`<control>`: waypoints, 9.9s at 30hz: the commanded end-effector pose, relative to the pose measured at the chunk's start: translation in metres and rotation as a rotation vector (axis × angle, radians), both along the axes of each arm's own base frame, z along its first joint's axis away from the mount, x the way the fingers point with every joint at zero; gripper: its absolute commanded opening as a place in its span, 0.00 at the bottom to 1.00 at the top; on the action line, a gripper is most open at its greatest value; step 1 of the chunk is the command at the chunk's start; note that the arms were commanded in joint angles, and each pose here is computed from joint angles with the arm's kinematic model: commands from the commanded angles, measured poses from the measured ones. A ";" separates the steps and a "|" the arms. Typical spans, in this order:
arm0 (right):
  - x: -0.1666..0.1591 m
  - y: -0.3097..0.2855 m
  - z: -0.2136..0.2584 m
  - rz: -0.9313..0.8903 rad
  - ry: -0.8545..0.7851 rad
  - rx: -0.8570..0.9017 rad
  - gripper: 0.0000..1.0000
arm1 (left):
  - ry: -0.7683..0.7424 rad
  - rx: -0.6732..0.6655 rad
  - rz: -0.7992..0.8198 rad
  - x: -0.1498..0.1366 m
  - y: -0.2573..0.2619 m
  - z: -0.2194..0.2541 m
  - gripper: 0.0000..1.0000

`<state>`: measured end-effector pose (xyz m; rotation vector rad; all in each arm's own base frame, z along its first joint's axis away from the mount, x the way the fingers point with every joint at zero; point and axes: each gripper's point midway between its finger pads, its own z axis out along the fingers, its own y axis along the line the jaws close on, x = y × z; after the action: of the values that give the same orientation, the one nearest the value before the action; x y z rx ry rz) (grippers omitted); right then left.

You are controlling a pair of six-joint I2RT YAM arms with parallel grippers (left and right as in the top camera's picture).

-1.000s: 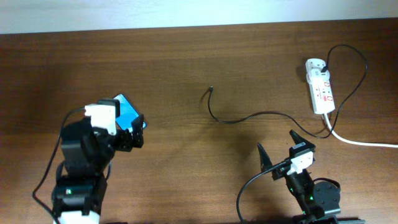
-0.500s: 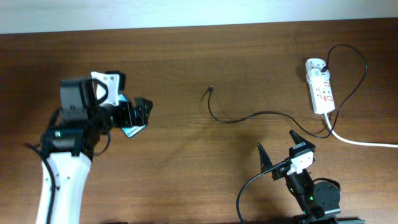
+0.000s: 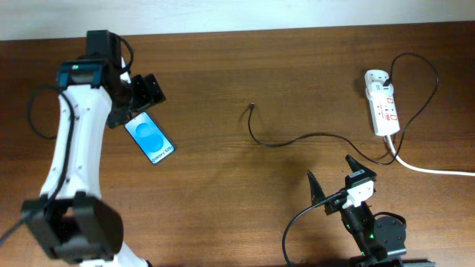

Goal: Plug charger to phone and switch on socket

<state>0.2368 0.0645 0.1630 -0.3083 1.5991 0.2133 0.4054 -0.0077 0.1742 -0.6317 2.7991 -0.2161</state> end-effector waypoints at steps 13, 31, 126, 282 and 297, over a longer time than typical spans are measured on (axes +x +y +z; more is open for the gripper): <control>0.000 -0.001 -0.002 -0.002 0.006 0.004 0.98 | 0.391 0.006 0.027 -0.003 0.035 -0.162 0.99; 0.000 -0.001 -0.002 -0.002 0.005 0.004 0.98 | 0.451 -0.060 0.086 -0.013 0.017 -0.191 0.86; 0.000 -0.001 -0.002 -0.002 0.006 0.004 0.98 | 0.555 -1.275 0.205 0.027 -0.153 0.114 0.17; 0.207 0.191 0.167 0.002 0.530 1.597 0.04 | -0.190 -1.140 -0.607 0.075 -0.256 0.144 0.44; 0.207 0.198 0.154 0.000 0.587 1.580 0.37 | -0.201 -1.103 -0.587 0.080 -0.258 0.138 0.00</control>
<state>0.4458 0.2529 0.3099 1.1218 1.4722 1.5240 0.4854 -0.2600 0.3130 -0.0050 2.4042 -1.8901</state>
